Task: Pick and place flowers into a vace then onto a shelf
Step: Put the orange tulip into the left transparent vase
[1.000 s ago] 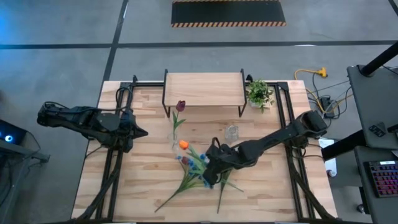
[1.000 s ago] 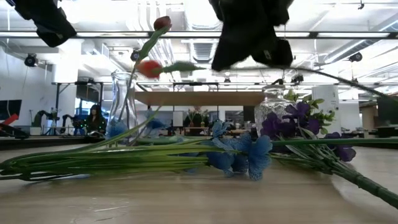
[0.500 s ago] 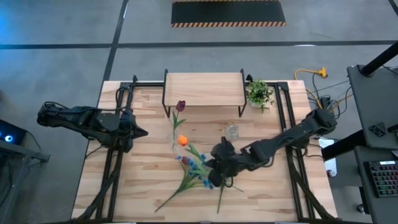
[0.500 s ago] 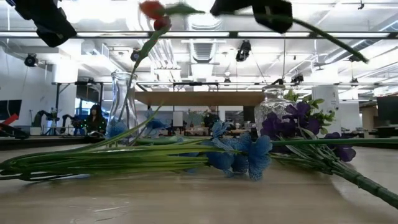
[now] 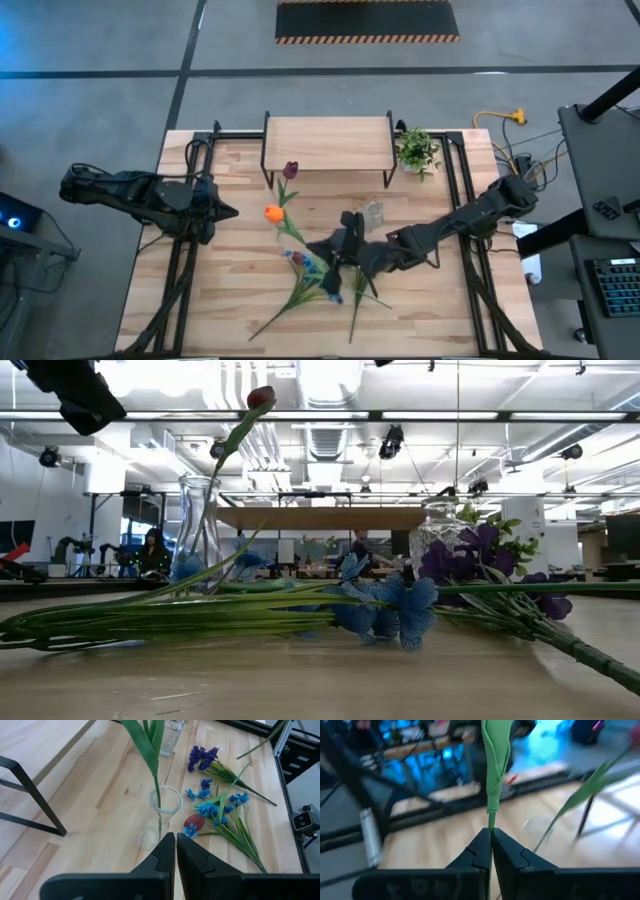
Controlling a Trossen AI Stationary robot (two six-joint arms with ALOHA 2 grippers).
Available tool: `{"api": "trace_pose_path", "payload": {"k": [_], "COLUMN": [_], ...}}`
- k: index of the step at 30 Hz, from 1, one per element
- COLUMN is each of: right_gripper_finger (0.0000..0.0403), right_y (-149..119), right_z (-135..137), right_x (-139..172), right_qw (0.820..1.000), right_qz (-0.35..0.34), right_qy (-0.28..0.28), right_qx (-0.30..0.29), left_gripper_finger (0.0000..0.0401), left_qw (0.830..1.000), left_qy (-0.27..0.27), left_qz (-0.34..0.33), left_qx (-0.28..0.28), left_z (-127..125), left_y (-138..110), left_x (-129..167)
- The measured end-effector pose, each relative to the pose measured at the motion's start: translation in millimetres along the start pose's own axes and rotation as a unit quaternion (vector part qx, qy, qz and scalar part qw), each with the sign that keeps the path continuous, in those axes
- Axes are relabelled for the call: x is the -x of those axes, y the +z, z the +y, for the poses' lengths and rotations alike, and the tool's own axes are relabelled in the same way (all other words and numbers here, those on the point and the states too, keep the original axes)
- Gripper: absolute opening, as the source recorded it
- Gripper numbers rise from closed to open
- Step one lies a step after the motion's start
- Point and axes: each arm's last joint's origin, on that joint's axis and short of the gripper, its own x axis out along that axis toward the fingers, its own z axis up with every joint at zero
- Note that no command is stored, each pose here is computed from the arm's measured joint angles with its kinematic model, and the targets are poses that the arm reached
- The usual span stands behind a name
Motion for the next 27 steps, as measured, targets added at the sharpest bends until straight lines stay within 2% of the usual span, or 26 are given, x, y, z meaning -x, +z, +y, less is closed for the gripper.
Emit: {"api": "trace_pose_path", "payload": {"k": [8,13,18,23,27], "right_gripper_finger": [0.0008,0.0008,0.0008,0.0008,0.0008], "right_y": [0,-7,-14,-14,-3], "right_z": [-6,-10,-13,-19,-26], "right_x": [-37,-59,-69,-75,-78], "right_qw": [0.993,0.98,0.96,0.956,0.952], "right_qz": [-0.119,-0.197,-0.277,-0.289,-0.303], "right_qy": [-0.007,-0.008,0.0,-0.009,-0.025], "right_qx": [0.02,-0.005,-0.044,-0.047,-0.03], "left_gripper_finger": [0.0,0.0,0.0,0.0,0.0], "left_qw": [1.0,1.0,1.0,1.0,1.0], "left_qy": [0.0,0.001,0.001,-0.001,0.001], "left_qz": [-0.001,-0.001,-0.002,-0.008,-0.014], "left_qx": [0.0,0.001,0.001,0.002,0.003], "left_z": [0,0,1,1,2], "left_y": [0,0,0,-1,-1], "left_x": [0,0,1,4,5]}}
